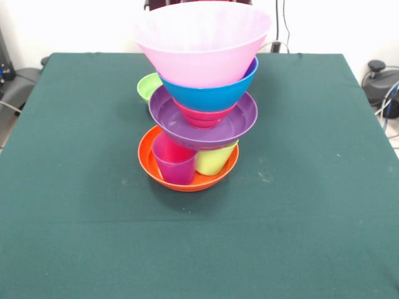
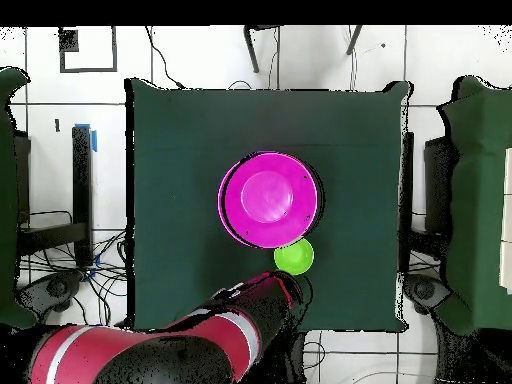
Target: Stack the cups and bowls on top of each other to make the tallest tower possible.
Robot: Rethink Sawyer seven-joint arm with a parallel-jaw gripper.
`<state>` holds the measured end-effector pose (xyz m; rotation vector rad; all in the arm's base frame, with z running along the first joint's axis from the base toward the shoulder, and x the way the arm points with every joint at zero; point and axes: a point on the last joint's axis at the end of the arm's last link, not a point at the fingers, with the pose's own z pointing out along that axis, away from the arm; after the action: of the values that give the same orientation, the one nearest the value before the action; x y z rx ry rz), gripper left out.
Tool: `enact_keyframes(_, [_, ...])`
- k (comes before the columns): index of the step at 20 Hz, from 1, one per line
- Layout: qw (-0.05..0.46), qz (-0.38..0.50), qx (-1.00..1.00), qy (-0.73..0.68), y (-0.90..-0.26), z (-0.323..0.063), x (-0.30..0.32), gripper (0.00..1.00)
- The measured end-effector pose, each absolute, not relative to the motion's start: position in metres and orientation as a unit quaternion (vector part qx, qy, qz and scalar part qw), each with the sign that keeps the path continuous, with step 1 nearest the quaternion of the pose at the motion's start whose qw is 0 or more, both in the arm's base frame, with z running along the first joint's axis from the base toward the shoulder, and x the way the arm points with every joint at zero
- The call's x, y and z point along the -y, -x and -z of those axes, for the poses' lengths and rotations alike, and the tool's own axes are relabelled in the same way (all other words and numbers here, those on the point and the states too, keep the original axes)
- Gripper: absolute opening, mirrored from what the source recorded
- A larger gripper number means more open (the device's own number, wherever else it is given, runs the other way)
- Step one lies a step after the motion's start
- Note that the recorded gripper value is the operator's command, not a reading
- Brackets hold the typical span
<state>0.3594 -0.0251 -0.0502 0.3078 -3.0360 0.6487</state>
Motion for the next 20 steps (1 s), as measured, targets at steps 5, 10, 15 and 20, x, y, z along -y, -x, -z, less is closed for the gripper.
enact_keyframes(5, [0.004,-0.198,0.978,-0.065,-0.370,0.046,0.029,0.00])
enact_keyframes(10, [0.006,-0.194,0.981,-0.008,-0.385,0.033,0.038,0.00])
enact_keyframes(15, [0.010,-0.195,0.980,0.020,-0.391,0.019,0.044,0.00])
enact_keyframes(20, [0.005,-0.187,0.982,0.036,-0.396,0.009,0.044,0.00])
